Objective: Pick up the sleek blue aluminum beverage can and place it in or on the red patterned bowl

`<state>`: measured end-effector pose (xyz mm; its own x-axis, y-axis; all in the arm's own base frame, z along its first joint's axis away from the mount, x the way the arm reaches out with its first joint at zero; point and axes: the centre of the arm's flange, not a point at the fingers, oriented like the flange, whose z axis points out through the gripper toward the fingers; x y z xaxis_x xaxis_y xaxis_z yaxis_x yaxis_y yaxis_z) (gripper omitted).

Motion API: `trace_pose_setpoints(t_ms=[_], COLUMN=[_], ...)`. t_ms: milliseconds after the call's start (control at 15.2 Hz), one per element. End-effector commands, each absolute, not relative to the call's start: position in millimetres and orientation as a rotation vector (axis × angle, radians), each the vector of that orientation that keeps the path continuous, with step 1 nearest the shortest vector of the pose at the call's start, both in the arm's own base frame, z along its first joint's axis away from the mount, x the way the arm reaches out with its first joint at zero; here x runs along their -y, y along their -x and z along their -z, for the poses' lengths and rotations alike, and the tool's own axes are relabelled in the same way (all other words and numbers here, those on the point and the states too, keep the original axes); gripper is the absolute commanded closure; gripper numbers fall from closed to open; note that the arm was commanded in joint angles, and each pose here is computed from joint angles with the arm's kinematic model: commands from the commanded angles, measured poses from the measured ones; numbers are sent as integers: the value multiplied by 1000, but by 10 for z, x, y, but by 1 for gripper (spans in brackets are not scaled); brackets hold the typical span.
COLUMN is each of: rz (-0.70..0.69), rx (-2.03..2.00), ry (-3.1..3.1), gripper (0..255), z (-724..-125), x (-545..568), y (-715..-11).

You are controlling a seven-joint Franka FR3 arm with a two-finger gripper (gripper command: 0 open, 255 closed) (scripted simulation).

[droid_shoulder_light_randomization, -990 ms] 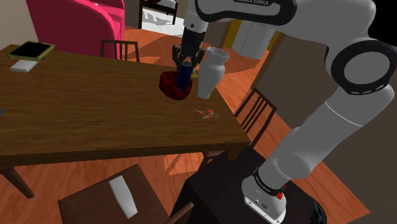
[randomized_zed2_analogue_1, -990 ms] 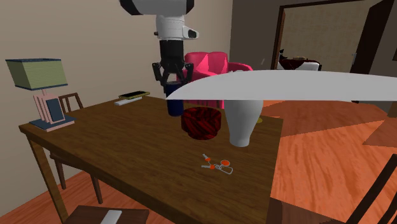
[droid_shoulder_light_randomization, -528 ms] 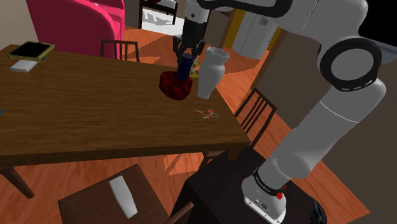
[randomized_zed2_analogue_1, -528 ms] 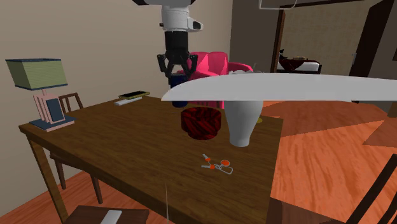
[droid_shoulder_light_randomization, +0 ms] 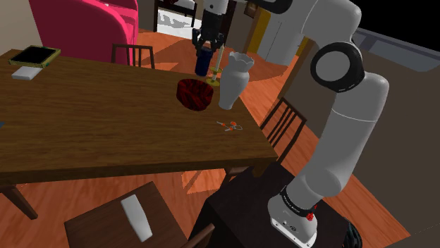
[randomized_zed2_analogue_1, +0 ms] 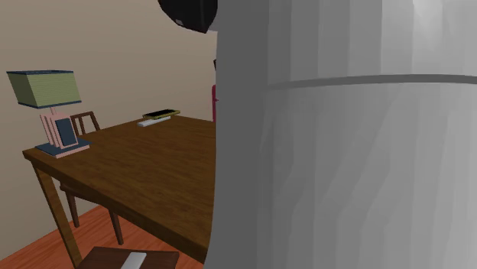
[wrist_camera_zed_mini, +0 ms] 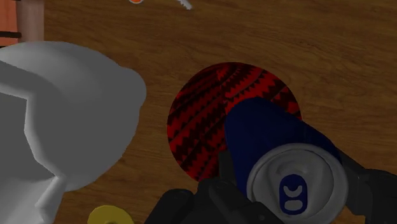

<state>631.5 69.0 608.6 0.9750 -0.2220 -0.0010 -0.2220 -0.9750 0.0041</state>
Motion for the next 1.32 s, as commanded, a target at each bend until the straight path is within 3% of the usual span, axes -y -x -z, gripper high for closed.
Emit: trace_pose_setpoints(t_ms=[0,1254], rz=[1,1], rx=[350,350], ry=[-3118,-3118], gripper=[255,255], z=[-6125,-5184], x=[-541,-476], y=[-6533,-6628])
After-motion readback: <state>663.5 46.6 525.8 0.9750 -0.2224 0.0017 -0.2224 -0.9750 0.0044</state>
